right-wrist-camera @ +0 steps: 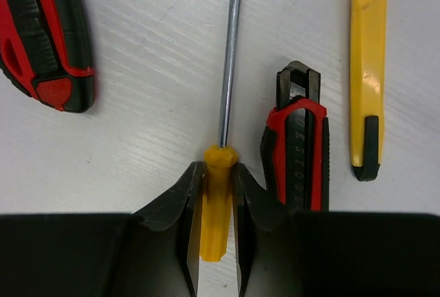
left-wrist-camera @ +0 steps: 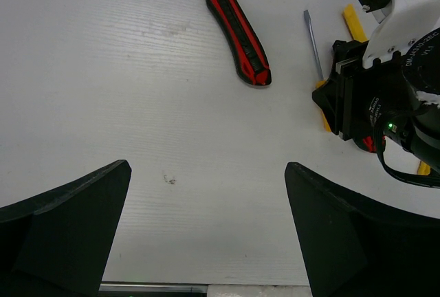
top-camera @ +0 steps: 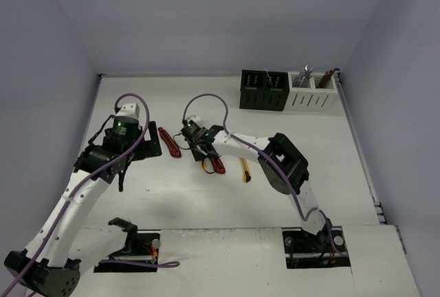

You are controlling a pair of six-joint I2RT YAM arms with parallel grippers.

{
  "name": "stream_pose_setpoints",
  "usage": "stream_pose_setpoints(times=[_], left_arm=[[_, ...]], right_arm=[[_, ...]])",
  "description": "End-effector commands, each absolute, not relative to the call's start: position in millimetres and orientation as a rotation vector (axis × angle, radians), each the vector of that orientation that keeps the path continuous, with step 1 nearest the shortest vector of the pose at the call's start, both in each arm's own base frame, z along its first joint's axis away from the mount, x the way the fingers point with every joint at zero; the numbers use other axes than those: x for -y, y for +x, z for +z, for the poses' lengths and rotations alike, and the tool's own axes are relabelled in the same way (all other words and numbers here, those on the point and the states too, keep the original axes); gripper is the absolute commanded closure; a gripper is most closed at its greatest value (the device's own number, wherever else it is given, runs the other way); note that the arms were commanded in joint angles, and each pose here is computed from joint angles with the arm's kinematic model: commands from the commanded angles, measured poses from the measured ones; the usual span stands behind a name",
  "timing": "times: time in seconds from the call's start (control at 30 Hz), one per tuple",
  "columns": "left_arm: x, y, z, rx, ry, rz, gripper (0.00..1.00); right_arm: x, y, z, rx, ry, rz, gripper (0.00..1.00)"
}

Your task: Sort the tools into containers

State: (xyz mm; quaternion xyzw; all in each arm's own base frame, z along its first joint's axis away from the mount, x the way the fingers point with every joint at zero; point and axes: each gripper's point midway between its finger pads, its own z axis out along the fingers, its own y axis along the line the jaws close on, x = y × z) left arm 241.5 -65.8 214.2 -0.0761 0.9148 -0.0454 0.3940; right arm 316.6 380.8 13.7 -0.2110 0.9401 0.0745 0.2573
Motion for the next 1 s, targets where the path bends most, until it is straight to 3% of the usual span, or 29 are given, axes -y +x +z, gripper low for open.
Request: stream_pose_setpoints(times=[0.0,0.2,0.43,0.67,0.97], left_arm=[[62,247,224,-2.274,-0.207,-0.104,0.06],[62,249,226,-2.269,-0.213,-0.102,0.06],[63,250,224,-2.277,-0.233,-0.107,0.06],[64,249,221,-2.284,-0.247,-0.117,0.06],[70,251,219,-2.305,-0.259,-0.143,0.06]], right_arm=[[-386,338,67,-2.444,-0.556,0.214,1.00],[-375,384,192,-2.187,-0.459,0.268,1.00],[-269,471,290,-1.928,-0.279,0.156,1.00],[-173,548,312,-1.703,-0.251,0.102,1.00],[-105,624,268,-1.674,-0.144,0.060,1.00]])
